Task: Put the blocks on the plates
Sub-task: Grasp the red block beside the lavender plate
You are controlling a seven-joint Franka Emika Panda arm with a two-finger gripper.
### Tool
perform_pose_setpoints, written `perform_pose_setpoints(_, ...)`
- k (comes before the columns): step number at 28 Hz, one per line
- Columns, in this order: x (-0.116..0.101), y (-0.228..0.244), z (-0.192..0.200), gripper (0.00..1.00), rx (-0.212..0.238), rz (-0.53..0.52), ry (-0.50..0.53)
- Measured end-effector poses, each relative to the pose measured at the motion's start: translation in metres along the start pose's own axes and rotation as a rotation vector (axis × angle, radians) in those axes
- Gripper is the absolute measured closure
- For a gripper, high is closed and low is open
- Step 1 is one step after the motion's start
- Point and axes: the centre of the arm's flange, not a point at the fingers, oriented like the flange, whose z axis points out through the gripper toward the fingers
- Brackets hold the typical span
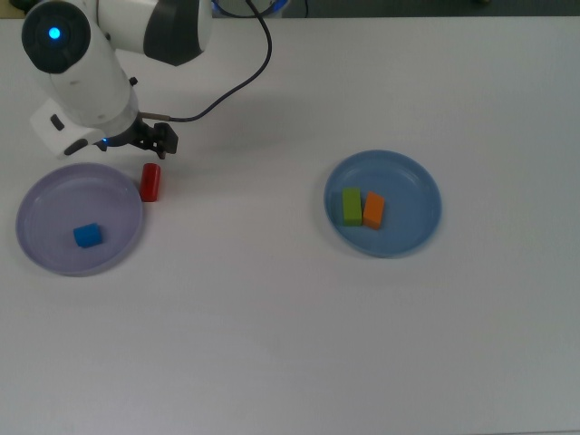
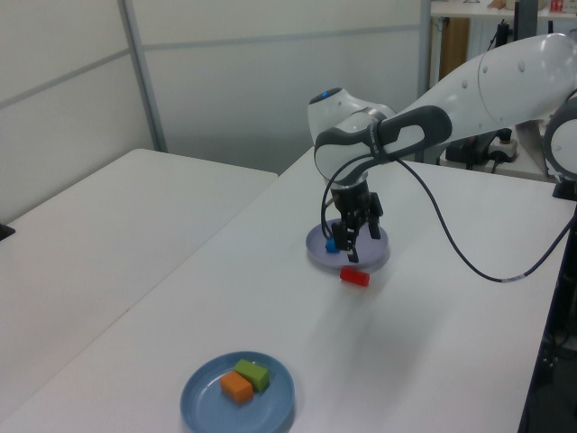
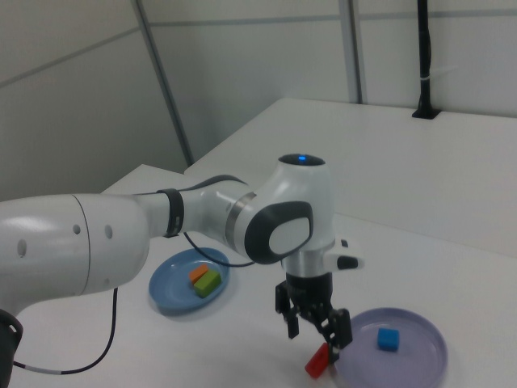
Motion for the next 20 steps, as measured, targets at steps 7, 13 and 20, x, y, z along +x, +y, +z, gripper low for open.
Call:
perform_pose_setpoints(7, -0.006, -0.005, 0.04, 0.07, 0.008, -0.031, -0.066)
perform_pose_setpoints(13, 0.003, -0.016, 0.051, 0.24, 0.002, -0.054, -0.033)
perform_pose_setpoints(20, 0.006, -0.02, 0.054, 0.38, 0.001, -0.06, -0.026)
